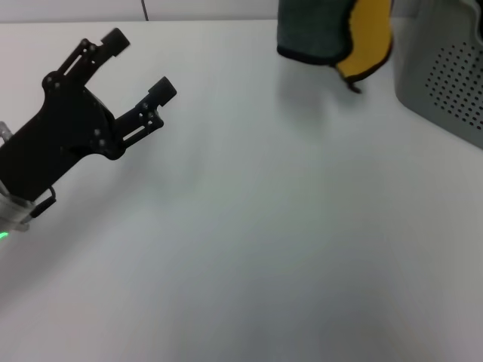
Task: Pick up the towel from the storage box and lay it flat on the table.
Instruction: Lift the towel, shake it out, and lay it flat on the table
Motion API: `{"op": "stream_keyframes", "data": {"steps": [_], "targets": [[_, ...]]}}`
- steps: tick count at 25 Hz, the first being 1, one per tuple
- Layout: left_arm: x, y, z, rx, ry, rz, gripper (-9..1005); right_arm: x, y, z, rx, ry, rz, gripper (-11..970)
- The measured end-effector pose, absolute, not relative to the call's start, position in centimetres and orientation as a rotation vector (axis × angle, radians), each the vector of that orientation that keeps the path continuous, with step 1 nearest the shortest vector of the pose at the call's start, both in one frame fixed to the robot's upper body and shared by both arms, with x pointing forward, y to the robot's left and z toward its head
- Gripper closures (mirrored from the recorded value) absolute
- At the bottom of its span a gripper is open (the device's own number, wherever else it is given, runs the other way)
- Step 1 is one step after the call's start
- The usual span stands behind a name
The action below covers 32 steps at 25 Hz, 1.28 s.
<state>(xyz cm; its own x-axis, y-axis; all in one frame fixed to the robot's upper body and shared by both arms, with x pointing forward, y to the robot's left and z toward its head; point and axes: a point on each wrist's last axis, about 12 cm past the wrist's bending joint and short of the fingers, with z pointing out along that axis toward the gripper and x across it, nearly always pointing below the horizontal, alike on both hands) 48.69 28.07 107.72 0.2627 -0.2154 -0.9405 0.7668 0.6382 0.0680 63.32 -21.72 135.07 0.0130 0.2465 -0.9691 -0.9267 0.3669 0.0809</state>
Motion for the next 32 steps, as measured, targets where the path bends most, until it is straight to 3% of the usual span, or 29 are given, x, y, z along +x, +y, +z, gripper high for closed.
{"op": "stream_keyframes", "data": {"steps": [8,13,32], "targets": [[48.2,25.7,105.6,0.612,1.045,-0.375,226,63.7,-17.5,135.9,-0.759,1.180,0.972,944],[48.4,24.6,105.3,0.653,1.022,-0.272,232,63.8,-15.8,136.4,-0.793,1.166,0.963,944],[48.3,24.0,104.9,0.683,1.037,-0.286,252,63.4,-9.9,135.5,-0.910,1.189,0.957,943]]}}
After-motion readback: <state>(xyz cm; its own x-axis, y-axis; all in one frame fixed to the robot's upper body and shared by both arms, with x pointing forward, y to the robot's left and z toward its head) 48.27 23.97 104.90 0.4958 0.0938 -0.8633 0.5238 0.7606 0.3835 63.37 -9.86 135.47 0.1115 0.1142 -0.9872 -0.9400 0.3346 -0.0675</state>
